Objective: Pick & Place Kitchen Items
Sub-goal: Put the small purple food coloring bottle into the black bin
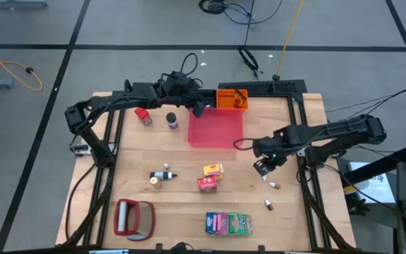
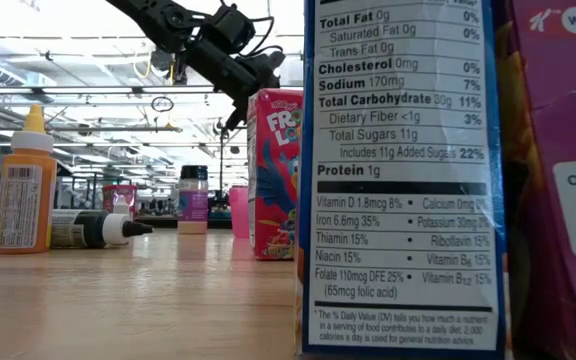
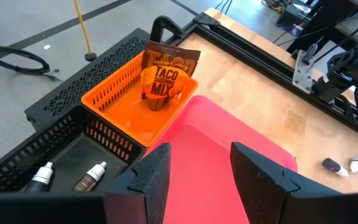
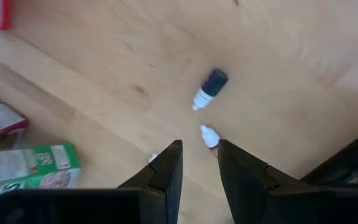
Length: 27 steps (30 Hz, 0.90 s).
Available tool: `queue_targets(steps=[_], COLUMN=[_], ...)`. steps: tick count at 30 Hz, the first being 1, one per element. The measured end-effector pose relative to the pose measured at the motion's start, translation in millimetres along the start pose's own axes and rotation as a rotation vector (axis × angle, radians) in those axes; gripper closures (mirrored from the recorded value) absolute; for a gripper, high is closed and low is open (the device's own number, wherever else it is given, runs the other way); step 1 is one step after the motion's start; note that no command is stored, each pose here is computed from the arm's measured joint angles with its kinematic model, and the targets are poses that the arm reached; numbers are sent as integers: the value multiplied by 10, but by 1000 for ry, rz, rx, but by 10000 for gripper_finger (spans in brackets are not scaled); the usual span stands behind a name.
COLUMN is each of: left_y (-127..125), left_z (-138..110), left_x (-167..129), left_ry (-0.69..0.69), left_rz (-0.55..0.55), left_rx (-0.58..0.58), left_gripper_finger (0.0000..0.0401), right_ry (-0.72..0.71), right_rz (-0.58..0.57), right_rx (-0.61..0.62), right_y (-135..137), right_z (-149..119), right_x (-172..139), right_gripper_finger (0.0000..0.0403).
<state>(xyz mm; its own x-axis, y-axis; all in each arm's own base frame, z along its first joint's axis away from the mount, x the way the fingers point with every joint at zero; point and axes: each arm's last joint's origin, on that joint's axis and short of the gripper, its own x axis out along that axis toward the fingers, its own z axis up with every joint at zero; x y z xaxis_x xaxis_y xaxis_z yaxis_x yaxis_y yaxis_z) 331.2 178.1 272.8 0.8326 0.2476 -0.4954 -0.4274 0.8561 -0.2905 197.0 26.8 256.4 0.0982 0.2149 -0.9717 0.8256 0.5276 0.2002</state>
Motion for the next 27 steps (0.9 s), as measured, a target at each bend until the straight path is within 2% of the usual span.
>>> queue_targets(steps=[10,16,27], left_y=[0,1,1], left_z=[0,0,0], left_x=[1,1,1], left_ry=[-1,-1,-1], left_rz=[1,1,1], left_rx=[0,0,0], left_gripper_finger=[231,231,231], right_ry=[-8,0,-4], right_rz=[65,34,44], right_rx=[110,135,180], right_y=[-101,-174,-227], right_z=[15,3,6], right_x=[582,677,795], right_gripper_finger=[309,309,309])
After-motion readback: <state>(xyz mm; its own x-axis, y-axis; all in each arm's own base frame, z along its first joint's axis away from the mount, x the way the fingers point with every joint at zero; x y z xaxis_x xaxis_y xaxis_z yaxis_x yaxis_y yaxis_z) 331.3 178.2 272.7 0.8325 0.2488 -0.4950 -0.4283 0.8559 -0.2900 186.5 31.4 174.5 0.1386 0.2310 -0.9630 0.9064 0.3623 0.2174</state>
